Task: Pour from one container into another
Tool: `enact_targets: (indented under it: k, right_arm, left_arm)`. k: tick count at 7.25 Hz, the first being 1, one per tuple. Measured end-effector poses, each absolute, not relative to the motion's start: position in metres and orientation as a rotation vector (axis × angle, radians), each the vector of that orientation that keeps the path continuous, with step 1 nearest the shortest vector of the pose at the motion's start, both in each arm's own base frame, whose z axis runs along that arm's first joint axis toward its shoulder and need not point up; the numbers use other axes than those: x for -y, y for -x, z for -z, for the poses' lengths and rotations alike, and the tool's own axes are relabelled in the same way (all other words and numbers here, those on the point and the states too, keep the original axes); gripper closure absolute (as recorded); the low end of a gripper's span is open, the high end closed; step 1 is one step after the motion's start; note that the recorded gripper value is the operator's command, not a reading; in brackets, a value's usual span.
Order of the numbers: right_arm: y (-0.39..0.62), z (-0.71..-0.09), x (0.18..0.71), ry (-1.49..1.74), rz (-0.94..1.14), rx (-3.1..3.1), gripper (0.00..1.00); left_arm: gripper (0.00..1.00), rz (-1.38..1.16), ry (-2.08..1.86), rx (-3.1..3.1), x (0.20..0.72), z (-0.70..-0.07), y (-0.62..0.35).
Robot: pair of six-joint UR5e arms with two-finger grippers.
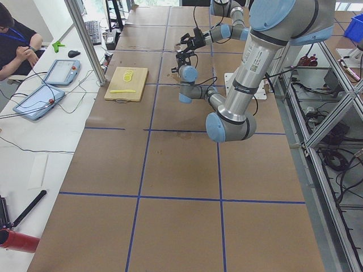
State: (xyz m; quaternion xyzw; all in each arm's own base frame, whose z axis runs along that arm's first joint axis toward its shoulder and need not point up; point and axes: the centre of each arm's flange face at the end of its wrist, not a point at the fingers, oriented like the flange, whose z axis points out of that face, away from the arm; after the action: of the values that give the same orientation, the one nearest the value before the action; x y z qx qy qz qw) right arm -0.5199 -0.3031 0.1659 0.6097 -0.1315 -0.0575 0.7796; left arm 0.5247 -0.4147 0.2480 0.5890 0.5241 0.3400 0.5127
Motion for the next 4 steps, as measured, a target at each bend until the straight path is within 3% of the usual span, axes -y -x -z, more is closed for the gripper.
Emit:
enact_targets:
  k: [4]
  right_arm:
    - [0.5230,-0.1618,0.3031,-1.326,0.195,0.141,1.00]
  left_arm:
    - [1.00,-0.818,-1.417,-1.261,0.4146,-0.2480,-0.5247]
